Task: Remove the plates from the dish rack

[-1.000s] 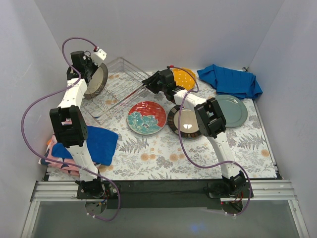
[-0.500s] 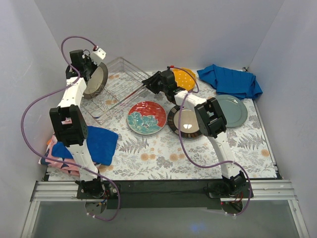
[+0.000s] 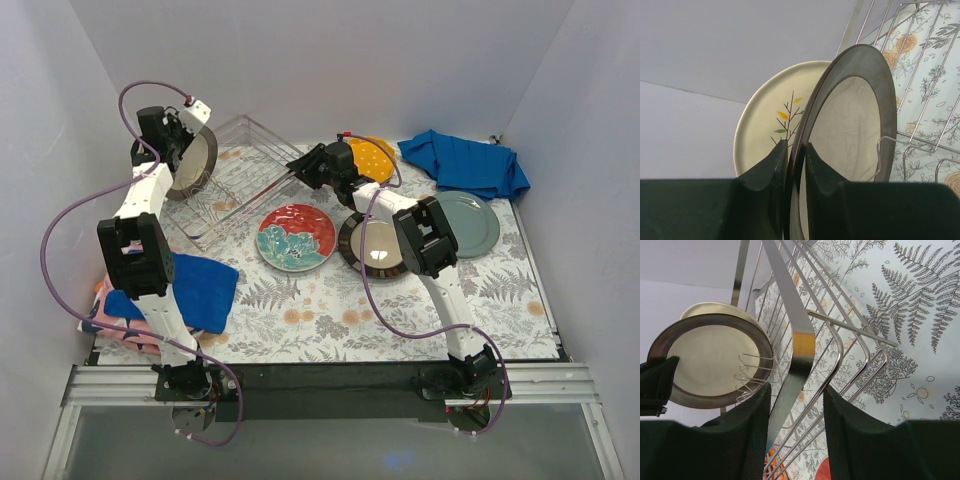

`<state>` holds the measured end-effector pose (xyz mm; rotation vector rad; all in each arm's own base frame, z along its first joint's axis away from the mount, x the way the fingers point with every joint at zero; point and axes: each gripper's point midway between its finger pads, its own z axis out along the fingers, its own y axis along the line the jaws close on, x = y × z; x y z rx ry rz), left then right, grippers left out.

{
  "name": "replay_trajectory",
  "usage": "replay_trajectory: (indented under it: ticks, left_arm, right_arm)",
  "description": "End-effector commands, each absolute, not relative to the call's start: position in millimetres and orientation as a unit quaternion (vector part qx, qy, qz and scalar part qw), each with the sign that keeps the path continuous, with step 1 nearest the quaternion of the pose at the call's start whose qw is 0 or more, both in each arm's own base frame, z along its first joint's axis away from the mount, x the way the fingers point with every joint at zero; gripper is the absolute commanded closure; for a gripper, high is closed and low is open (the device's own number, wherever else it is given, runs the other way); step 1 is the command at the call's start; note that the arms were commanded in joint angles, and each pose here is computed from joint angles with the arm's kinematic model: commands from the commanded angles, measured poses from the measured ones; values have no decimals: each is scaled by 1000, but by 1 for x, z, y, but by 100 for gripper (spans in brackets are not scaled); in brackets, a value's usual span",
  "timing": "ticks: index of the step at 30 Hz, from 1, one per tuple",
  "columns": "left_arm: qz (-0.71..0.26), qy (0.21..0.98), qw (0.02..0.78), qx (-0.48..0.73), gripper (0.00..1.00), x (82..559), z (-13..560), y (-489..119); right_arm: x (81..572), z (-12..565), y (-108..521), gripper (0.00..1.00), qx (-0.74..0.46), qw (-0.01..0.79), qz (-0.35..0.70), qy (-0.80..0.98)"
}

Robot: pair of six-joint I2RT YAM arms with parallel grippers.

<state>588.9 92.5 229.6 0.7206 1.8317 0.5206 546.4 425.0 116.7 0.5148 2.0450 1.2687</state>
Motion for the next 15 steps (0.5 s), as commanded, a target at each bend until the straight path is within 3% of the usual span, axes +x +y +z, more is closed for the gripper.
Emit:
replay_trajectory:
  ticks: [1,15]
  left_arm:
    - [361,679,600,222,100,608,337,160]
    - [350,695,603,175,100,593,330,172]
  right_arm:
    - [548,70,399,99,152,348,421,823]
    - [550,66,402,99,137,347,430,822]
